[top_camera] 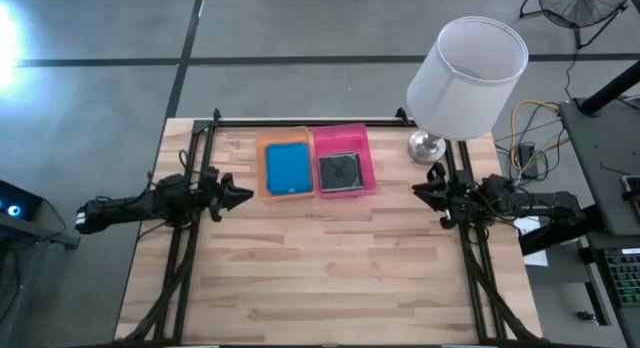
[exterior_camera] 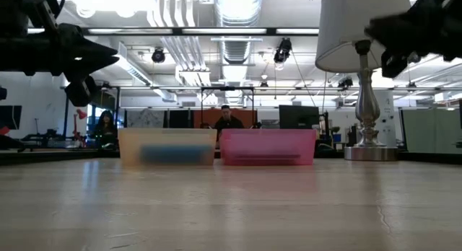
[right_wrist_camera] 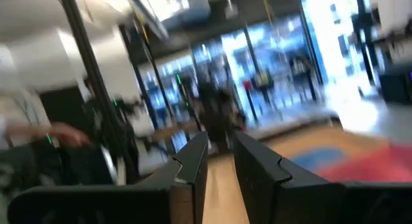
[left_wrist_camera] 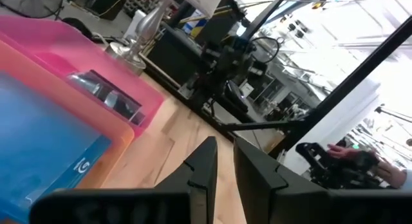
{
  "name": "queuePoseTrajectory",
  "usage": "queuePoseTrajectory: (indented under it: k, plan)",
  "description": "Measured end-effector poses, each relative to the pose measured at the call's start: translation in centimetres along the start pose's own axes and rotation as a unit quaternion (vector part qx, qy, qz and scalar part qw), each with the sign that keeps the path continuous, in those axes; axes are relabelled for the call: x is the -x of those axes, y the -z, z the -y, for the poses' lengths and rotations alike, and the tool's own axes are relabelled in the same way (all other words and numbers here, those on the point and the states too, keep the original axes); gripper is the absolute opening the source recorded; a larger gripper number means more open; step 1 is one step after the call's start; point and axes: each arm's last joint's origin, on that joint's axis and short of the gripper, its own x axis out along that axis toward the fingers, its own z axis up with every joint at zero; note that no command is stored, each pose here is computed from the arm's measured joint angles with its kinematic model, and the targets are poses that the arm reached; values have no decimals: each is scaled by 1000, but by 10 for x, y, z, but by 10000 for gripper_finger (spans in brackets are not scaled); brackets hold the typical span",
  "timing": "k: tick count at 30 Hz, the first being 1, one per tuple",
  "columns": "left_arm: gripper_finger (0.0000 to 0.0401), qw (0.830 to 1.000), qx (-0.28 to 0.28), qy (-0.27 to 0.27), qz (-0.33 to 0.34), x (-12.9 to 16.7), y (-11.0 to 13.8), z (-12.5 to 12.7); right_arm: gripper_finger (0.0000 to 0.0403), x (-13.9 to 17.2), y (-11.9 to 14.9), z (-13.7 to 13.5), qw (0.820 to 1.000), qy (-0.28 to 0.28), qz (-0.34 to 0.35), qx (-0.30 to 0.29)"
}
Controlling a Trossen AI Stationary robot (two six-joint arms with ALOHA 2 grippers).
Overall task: Pick & place jewel cases by type
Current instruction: Return to Home Position
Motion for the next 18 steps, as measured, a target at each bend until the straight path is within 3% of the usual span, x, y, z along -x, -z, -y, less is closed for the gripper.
queuePoseTrajectory:
  k: [5, 9, 18]
  plan:
    - [35, 1000, 0, -3, -3, -1, 0, 0, 68, 3, 22, 7, 993, 36, -114, 6]
    - [35, 1000, 0, -4, -5, -2, 0, 0, 68, 3, 23, 5, 993, 11, -119, 3]
    - [35, 1000, 1, -7, -7, -2, 1, -1, 68, 3, 24, 5, 992, 11, -128, 2]
